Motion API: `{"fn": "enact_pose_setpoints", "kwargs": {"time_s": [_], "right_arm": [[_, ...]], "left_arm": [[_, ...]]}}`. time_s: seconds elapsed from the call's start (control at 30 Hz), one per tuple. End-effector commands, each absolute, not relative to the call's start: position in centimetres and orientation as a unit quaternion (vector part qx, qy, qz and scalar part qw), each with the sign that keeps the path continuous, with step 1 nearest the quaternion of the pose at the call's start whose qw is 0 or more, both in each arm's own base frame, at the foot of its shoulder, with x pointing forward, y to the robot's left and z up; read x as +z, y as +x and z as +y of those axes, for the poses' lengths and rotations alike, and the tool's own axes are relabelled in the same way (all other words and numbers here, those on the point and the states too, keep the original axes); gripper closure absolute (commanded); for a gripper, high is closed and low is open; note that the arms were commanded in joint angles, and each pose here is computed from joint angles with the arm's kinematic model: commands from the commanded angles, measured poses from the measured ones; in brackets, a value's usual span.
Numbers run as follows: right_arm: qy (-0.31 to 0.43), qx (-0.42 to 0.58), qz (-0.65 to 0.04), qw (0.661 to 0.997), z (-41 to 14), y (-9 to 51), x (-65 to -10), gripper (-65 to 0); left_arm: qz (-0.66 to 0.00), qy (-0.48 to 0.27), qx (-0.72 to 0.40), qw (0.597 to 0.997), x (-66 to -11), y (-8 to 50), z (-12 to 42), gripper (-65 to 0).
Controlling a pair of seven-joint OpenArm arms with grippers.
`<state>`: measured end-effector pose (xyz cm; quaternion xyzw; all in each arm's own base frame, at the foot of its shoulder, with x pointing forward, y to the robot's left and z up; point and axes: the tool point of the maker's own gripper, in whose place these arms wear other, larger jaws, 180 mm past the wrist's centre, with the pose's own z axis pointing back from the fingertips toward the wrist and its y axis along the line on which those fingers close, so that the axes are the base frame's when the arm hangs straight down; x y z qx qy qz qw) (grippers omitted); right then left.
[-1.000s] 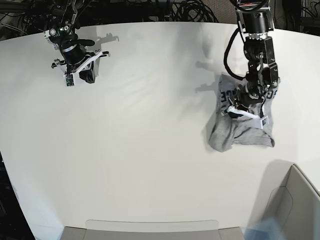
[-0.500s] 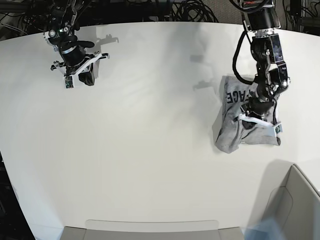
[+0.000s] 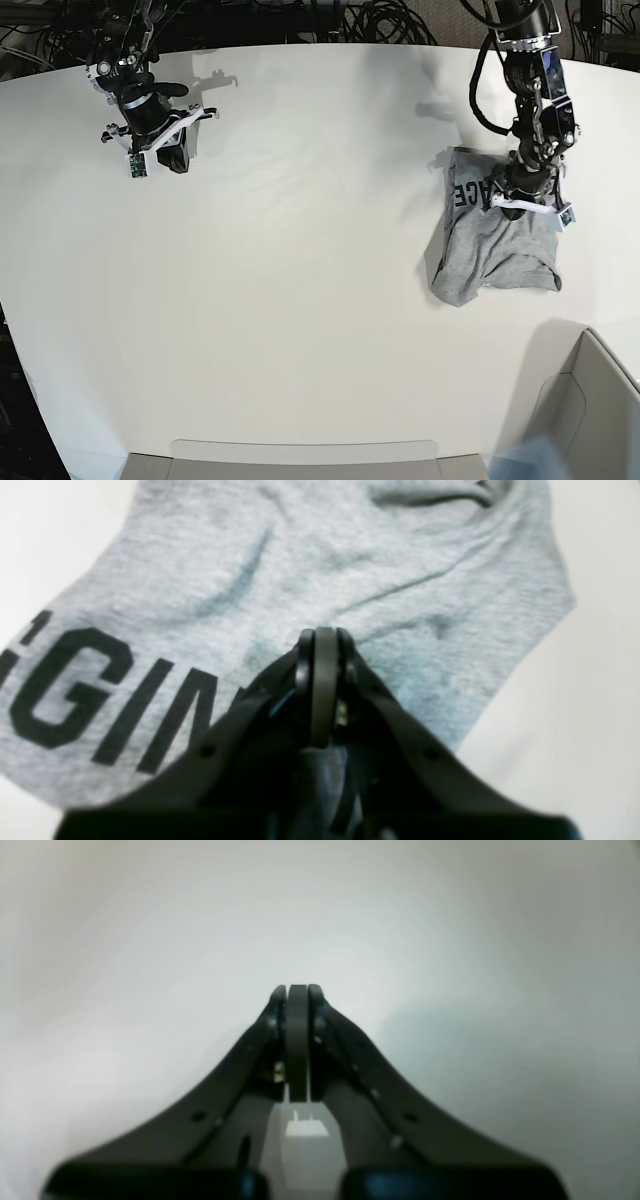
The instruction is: Fold the T-shirt properly
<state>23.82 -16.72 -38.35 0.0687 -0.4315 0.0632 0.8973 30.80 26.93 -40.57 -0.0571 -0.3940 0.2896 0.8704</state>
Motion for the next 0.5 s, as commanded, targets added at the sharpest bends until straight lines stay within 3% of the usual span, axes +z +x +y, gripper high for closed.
{"fn": "enact_pose_setpoints", "kwargs": {"time_s": [0.0,0.3,0.47], "right_arm": [[0.074,0.072,-0.457,0.884,-16.5,24.6,-37.0,0.0],[0.086,0.131,-0.527,0.835,-12.6,26.6,-30.7,0.0],[0.087,0.15,-0.543,0.822,-11.6,25.7,-28.9,0.0]], "left_arm": [[-0.416,-0.059,0.283,0.862,-39.1,31.8,27.2,-1.2],[-0.533,-0.068,0.231,0.811,-29.3,34.2,26.1,-0.4],[-0.559,-0.073,0.166,0.809,-26.7,31.5,23.7,0.0]]}}
